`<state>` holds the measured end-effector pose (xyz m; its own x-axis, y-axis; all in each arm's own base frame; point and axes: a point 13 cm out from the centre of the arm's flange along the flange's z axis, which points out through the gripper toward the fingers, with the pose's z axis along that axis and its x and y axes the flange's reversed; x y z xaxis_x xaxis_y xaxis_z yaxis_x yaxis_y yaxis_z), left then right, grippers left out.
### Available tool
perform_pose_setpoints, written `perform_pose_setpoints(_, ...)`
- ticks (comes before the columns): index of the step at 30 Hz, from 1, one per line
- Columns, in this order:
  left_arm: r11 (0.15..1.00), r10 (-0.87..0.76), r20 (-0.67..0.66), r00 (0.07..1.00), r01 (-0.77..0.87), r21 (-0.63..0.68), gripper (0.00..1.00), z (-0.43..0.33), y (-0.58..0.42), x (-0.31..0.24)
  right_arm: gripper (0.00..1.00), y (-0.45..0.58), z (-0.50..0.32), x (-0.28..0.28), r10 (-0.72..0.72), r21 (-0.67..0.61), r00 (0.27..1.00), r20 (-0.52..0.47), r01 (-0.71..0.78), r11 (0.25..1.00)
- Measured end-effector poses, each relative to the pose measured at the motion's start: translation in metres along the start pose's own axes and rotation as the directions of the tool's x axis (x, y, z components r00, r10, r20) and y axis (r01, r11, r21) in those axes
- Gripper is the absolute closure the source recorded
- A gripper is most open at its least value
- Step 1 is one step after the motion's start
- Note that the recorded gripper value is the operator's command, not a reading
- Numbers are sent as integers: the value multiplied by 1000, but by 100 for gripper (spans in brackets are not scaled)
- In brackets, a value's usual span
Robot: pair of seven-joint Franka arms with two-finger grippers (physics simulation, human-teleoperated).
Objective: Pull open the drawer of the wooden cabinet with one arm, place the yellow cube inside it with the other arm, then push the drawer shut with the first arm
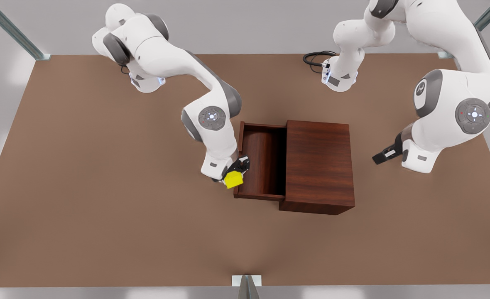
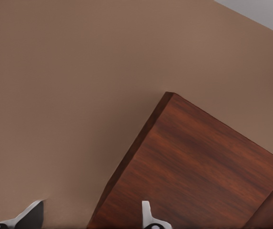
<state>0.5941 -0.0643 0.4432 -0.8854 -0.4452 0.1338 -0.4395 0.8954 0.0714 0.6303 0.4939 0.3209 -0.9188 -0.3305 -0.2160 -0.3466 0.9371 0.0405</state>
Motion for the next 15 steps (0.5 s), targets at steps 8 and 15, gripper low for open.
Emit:
perform_pose_setpoints(8,980,198,-13,980,-198,15,0,6,1,7,37,74,19,26,135,15,991,-4,-135,991)
perform_pose_setpoints(15,940,341,-21,940,-340,17,0,10,-18,19,0,66,9,22,291,29,957,17,-291,956)
